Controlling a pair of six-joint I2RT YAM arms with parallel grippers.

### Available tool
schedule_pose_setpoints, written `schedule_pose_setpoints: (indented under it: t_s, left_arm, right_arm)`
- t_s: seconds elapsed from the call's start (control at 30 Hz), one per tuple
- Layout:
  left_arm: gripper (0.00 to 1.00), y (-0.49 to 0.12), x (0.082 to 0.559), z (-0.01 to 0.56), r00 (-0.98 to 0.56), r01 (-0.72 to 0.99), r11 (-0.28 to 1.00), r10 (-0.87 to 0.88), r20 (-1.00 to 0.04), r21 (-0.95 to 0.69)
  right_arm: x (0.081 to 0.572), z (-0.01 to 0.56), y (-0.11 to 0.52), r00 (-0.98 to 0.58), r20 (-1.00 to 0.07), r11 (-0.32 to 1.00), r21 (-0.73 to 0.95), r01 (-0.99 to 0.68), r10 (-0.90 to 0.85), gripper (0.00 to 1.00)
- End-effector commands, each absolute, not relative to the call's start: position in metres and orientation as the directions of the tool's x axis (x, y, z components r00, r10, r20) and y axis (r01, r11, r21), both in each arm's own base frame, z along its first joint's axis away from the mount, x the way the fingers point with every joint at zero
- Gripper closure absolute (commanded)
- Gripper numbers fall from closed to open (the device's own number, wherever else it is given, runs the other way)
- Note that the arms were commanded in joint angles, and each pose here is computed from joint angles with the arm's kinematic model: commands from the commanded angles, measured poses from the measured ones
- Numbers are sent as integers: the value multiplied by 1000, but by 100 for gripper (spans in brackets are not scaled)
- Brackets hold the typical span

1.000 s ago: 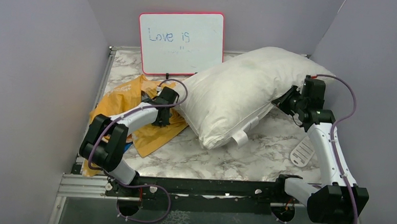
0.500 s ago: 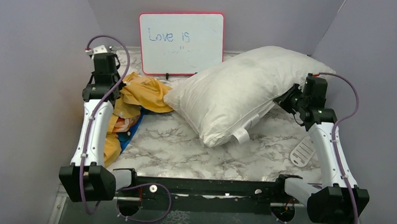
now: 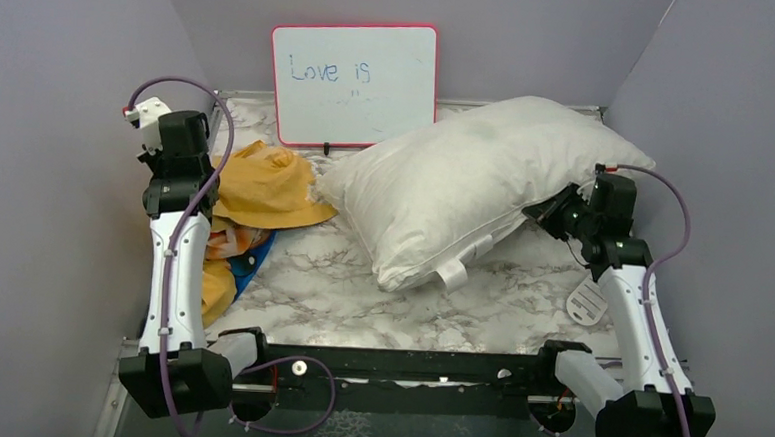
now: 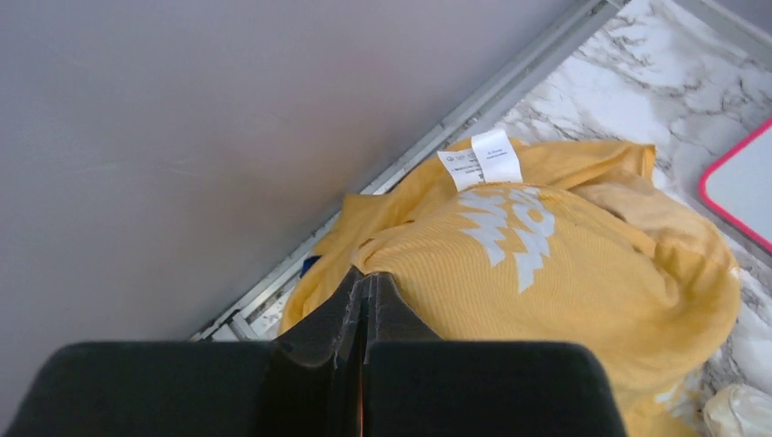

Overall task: Remove the pillowcase from the pillow
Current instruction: Adjust the pillowcase at the center of the board.

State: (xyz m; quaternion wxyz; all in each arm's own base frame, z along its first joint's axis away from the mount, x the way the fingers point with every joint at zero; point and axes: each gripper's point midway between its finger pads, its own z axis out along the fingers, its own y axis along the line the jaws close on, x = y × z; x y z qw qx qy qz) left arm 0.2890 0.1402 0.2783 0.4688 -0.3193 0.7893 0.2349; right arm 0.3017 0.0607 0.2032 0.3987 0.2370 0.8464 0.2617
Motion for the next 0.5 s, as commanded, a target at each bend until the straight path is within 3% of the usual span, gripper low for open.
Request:
schedule_pose_setpoints:
  t_s: [0.0, 0.2, 0.27, 0.3, 0.37, 0.4, 0.47]
  left_arm:
    - [100, 155, 292, 342, -175, -771, 637, -249, -952, -25]
    - [100, 140, 307, 335, -194, -701, 709, -287, -938, -72]
    - [93, 130, 315, 328, -227, -651, 754, -298, -927, -83]
    - [84, 125, 319, 324, -244, -629, 773, -303, -921, -87]
    - [39, 110, 326, 310, -298, -559, 822, -320, -899, -108]
    - [26, 101, 328, 303, -323, -529, 839, -340, -883, -129]
    - [18, 89, 330, 295, -354, -488, 857, -369, -859, -167]
  right_arm:
    - [294, 221, 80, -563, -549, 700, 710, 77, 618, 100]
    - [269, 191, 110, -660, -462, 641, 767, 39, 593, 100]
    - [262, 189, 124, -682, -458, 629, 777, 3, 570, 100]
    - [260, 188, 130, -693, -458, 629, 777, -9, 557, 100]
    - [256, 186, 145, -722, -469, 637, 769, -51, 508, 99]
    - [252, 184, 156, -743, -478, 641, 763, -87, 468, 98]
    - [238, 190, 190, -792, -514, 615, 753, -235, 328, 87]
